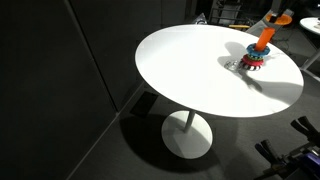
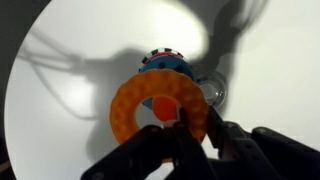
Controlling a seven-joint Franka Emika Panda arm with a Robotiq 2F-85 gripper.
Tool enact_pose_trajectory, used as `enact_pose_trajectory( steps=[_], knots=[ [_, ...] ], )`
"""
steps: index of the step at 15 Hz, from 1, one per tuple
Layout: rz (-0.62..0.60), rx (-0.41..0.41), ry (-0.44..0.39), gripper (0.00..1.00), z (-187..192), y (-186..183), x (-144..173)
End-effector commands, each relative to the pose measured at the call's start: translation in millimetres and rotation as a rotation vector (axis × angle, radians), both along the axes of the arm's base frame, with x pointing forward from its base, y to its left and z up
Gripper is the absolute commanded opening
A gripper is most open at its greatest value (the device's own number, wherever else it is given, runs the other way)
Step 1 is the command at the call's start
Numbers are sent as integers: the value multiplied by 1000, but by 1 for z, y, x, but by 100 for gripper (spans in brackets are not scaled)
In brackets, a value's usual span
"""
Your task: Pick up orange ring and stack it on the rings stacking stand
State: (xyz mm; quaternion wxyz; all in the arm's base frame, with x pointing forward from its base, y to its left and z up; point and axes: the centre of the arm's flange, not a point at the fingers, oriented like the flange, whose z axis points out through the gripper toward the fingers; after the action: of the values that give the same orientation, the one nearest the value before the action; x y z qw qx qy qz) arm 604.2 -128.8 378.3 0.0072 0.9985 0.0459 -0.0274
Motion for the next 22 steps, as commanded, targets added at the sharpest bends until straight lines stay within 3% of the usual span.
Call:
enact_pose_trajectory(
  steps=[1,22],
  knots=[
    [-21,6,26,8,-1,2,16],
    [-58,-14,51,8,-20,6,14]
  ],
)
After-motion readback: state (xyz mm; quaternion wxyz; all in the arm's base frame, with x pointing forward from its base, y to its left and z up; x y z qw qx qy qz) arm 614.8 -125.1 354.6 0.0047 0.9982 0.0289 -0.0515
